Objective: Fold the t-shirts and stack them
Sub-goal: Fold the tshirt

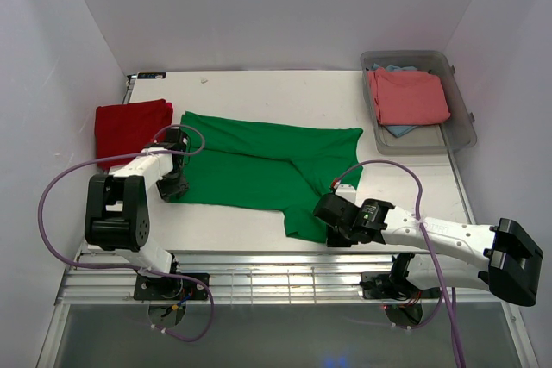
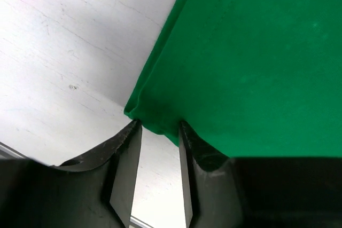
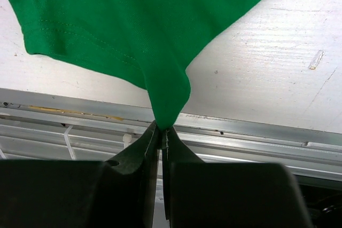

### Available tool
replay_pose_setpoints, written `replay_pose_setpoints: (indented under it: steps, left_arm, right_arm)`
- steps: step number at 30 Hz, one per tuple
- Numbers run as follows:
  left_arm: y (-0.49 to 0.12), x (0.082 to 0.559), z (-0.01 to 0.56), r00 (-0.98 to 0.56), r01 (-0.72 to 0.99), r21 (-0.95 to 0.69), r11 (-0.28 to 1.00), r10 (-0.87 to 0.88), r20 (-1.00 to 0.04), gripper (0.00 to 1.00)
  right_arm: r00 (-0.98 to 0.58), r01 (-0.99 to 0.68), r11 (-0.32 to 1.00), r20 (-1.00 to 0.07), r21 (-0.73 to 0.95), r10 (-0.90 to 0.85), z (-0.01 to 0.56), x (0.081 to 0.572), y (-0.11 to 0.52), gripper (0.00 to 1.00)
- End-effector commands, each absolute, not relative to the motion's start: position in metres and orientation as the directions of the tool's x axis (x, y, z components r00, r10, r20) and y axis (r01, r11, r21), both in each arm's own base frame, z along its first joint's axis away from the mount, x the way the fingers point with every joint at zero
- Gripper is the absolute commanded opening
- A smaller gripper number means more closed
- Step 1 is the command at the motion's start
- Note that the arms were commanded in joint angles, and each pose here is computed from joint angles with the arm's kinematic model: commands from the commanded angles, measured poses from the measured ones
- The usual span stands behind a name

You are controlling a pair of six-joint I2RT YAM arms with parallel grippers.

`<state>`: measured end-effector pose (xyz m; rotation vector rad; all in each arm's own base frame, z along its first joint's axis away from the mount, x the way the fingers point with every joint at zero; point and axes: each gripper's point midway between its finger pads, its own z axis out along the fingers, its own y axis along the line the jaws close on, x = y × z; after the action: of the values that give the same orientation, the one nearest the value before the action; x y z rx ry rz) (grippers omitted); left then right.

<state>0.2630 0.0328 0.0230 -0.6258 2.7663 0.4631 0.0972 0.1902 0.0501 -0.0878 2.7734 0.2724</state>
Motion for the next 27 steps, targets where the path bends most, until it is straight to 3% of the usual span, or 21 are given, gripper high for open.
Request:
replay_pose_setpoints:
  steps: [1,3,9,16,27]
  left_arm:
    - [0.039,0.258,0.026,-0.868,-0.464,0.267,0.845,-0.373,-0.329,0.42]
    - [0.037,0.256,0.018,-0.882,-0.447,0.270,0.853,-0.370,-0.292,0.26]
    - [0.034,0.261,0.013,-0.887,-0.440,0.264,0.858,-0.368,-0.280,0.03]
    - [0.032,0.264,0.013,-0.885,-0.439,0.251,0.862,-0.368,-0.284,0.00]
    - [0.021,0.331,0.080,-0.792,-0.490,0.085,0.868,-0.402,-0.460,0.00]
  right_arm:
    - [-0.929,-0.094,0.979,-0.371,0.182,-0.020,0.056,0.100,0.192,0.08]
    - [-0.926,-0.089,0.978,-0.377,0.187,-0.012,0.059,0.102,0.193,0.08]
    - [-0.903,-0.089,0.979,-0.429,0.182,-0.002,0.076,0.115,0.198,0.08]
    - [-0.891,-0.114,0.980,-0.452,0.163,-0.028,0.086,0.125,0.209,0.08]
    - [-0.811,-0.068,0.994,-0.585,0.089,-0.003,0.137,0.214,0.191,0.08]
